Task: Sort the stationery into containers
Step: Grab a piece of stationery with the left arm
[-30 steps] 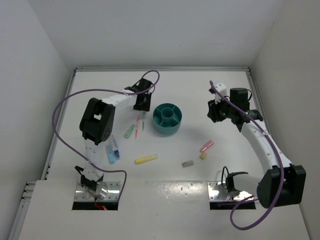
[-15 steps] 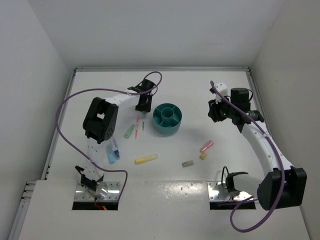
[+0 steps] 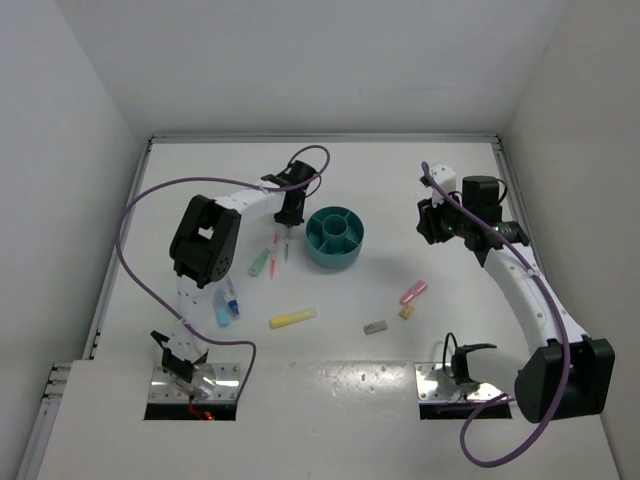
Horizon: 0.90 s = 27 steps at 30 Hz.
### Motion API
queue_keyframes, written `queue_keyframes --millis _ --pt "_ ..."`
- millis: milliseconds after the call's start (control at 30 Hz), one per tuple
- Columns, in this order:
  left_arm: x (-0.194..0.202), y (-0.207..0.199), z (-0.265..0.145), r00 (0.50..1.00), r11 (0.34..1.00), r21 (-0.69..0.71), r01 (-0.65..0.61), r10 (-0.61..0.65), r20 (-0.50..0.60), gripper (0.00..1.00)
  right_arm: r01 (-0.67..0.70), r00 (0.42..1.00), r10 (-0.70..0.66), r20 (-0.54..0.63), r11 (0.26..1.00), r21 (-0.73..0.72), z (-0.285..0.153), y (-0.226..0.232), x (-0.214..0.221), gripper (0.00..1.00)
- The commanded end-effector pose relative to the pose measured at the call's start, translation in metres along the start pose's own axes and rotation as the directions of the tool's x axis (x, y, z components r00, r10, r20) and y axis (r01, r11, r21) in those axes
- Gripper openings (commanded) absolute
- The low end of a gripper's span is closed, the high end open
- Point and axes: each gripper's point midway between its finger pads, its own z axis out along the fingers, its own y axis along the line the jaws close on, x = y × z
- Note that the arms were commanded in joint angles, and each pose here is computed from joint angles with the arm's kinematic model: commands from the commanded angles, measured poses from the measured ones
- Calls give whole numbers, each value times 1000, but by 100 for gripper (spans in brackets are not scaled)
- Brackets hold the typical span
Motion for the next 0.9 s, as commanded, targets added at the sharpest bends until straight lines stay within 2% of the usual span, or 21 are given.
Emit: queue_keyframes --millis 0,233,300,533,700,867 --pt "16 5 7 998 998 -48 -27 25 -56 25 16 996 -19 87 999 41 -10 -8 -31 38" --pt "22 3 10 996 1000 -20 -14 12 -86 25 16 996 -19 87 999 41 -11 -7 -28 38" --pt "23 2 10 996 1000 -10 -13 12 -90 30 16 996 -19 87 999 41 -11 -7 -28 37" --pt "30 -2 16 993 1000 22 -5 8 -122 30 18 995 -22 93 998 52 -11 -10 -30 37" --pt "27 -4 15 992 999 47 17 -11 -124 14 20 995 -25 101 998 55 -13 -10 -32 37" --pt "20 6 10 993 998 41 39 -34 -116 9 20 995 -25 101 998 55 -13 -10 -32 37"
